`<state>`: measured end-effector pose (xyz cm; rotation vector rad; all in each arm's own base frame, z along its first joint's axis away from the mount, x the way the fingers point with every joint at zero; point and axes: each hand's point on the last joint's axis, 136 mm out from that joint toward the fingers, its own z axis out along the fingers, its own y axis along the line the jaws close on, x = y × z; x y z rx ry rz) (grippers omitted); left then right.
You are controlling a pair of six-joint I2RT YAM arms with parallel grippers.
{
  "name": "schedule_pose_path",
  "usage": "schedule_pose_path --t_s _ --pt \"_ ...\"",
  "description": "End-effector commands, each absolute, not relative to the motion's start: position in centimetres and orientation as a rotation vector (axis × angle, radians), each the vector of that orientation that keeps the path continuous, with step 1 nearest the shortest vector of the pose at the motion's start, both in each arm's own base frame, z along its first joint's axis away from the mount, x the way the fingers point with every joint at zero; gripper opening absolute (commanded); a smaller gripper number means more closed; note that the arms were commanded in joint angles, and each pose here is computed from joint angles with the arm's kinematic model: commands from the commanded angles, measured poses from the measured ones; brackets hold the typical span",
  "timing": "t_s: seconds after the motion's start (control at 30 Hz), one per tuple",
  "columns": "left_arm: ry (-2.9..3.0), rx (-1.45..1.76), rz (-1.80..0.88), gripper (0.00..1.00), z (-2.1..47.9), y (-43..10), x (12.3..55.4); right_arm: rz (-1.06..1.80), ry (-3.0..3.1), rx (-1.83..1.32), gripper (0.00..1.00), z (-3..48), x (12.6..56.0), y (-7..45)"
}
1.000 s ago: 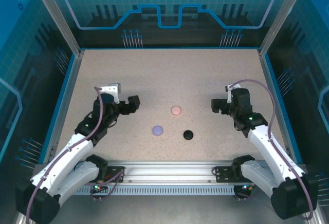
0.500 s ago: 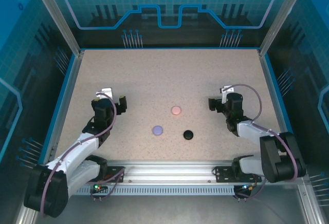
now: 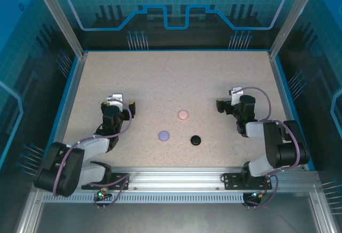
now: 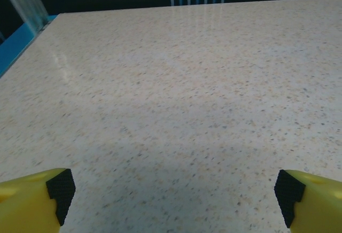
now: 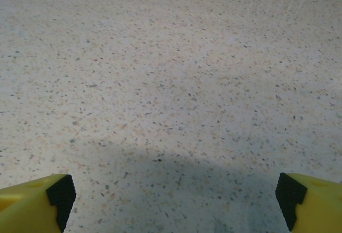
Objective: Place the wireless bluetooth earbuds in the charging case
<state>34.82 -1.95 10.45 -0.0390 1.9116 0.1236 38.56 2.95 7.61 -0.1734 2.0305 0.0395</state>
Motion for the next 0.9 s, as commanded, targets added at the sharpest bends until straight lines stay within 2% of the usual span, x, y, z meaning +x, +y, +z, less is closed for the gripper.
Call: schedule_pose_path --t_s 0.0,0.13,0.27,0.53,0.87 --pt "1.75 0.068 0.064 0.99 13.2 -3.6 36.5 0.069 1.966 -0.168 1.0 9.4 39.6 3.1" --pt "1.761 0.009 0.092 0.99 11.7 -2.2 37.5 0.064 1.967 -0.17 1.0 9.4 39.7 3.1" --pt "1.768 0.022 -0.02 0.99 10.4 -2.2 37.6 0.061 1.968 -0.171 1.0 9.4 39.6 3.2" --pt "1.901 -0.086 -0.043 0.99 9.6 -0.2 39.9 0.049 1.97 -0.174 1.0 9.3 39.6 3.2" --pt "1.902 -0.1 -0.058 0.99 9.5 0.1 39.8 0.039 1.969 -0.176 1.0 9.3 39.7 3.3"
